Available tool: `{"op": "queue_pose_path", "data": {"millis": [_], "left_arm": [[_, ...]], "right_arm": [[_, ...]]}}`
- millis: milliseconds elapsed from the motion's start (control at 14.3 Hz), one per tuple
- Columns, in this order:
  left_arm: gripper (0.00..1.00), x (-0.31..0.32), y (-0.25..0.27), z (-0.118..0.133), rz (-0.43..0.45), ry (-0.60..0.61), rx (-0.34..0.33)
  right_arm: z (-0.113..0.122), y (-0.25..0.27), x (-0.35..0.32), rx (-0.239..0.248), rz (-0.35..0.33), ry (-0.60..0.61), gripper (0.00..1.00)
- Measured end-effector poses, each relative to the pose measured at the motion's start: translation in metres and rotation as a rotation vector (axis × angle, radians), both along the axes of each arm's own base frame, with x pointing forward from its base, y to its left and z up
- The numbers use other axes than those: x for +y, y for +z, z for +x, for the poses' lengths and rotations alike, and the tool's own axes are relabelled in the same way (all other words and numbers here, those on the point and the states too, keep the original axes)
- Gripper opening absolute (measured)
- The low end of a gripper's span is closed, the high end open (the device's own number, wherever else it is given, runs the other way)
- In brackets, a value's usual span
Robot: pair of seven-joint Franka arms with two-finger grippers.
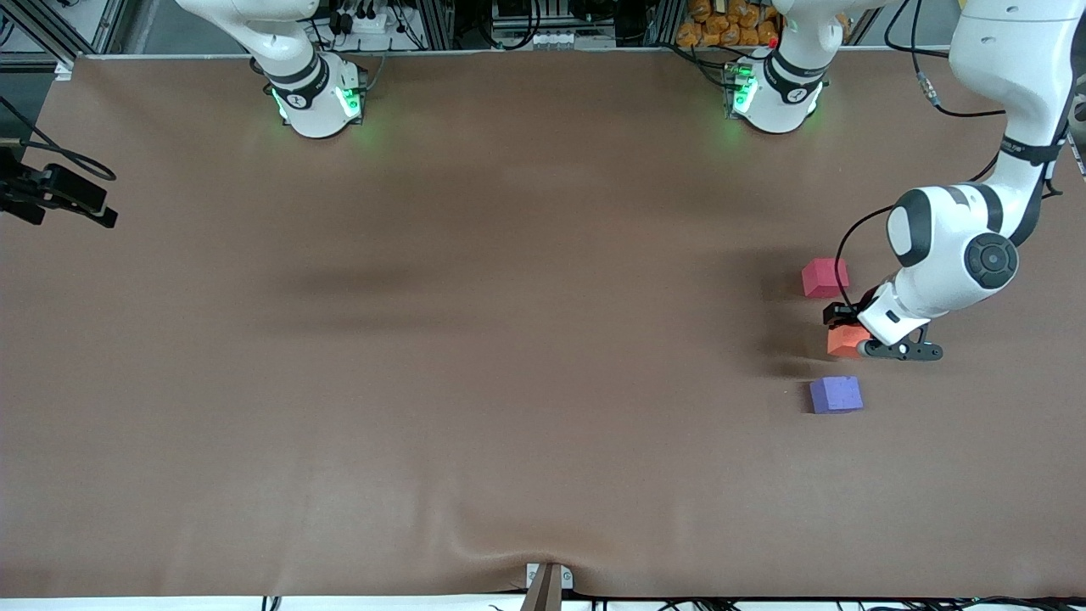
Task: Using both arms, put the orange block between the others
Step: 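Carry the orange cube with the left gripper between pink and blue cubes, then lower the orange cube and open the left gripper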
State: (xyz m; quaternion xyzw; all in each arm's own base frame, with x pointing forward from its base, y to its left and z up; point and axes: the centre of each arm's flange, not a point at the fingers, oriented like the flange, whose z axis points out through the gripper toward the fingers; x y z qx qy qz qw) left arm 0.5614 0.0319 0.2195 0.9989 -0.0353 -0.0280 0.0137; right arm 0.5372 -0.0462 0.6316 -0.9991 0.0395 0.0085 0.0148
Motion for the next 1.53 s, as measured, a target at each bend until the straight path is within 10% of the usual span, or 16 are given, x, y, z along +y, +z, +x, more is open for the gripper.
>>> {"op": "queue_pose_path", "data": {"millis": [1535], "left_arm": [[0.54, -0.009, -0.038, -0.003, -0.053, 0.132, 0.029]], "right_arm": [[-0.001, 0.015, -0.018, -0.034, -0.008, -0.033, 1.0]]}}
